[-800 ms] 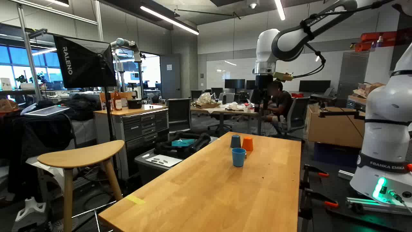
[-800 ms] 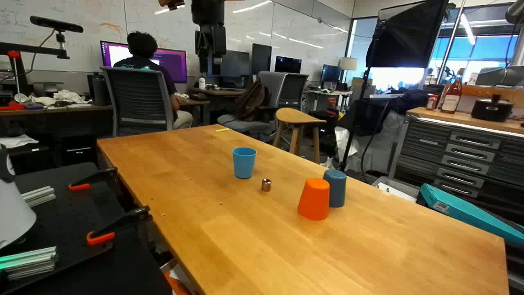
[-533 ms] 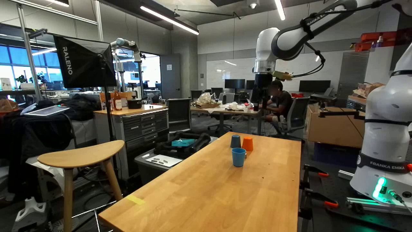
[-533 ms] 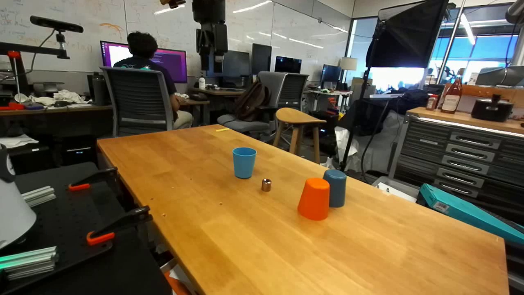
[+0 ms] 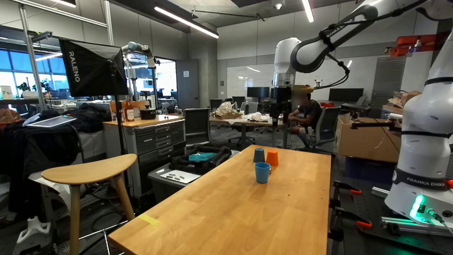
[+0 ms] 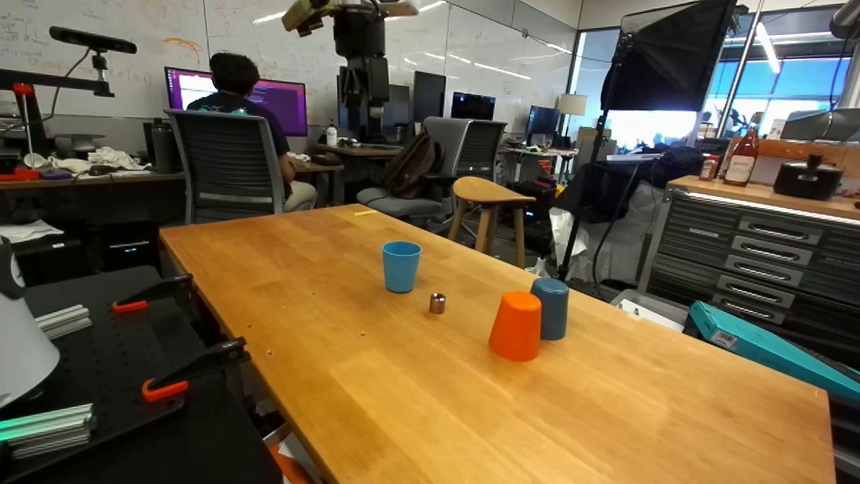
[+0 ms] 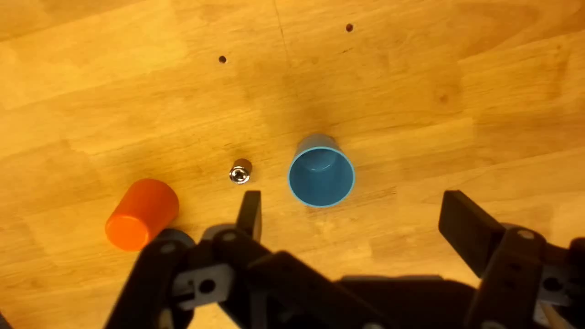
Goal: Place the silver object inside the light blue cup
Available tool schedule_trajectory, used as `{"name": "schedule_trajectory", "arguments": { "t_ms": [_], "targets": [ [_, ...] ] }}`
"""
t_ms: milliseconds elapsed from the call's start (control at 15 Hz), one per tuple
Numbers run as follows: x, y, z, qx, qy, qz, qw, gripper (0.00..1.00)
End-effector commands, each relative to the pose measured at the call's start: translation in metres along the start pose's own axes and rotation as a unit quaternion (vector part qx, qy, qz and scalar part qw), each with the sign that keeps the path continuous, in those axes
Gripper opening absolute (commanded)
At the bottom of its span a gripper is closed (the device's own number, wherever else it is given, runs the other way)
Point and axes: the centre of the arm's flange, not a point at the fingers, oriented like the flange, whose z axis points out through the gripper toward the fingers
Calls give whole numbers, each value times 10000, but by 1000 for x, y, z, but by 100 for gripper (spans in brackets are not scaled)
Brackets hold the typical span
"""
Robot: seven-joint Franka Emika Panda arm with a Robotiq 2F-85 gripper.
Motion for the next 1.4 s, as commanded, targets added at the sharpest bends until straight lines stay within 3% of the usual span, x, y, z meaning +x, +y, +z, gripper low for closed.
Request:
{"name": "schedule_trajectory", "arguments": {
  "t_ms": [0, 200, 267, 333, 533, 667, 867, 1333],
  "targets": [
    [80, 4, 43, -249, -52, 318, 9992, 100],
    [122, 19, 95, -337, -270, 645, 9970, 100],
    [136, 30, 110, -329, -552, 713, 9954, 100],
    [84, 26, 91, -280, -324, 520, 9977, 100],
    [91, 30, 111, -319, -458, 551, 9969, 100],
    [111, 22, 144, -577, -707, 910, 9917, 100],
    [121, 32, 179, -549, -778, 1391, 9857, 100],
    [137, 65, 228, -702, -1074, 2083, 9696, 100]
  ]
}}
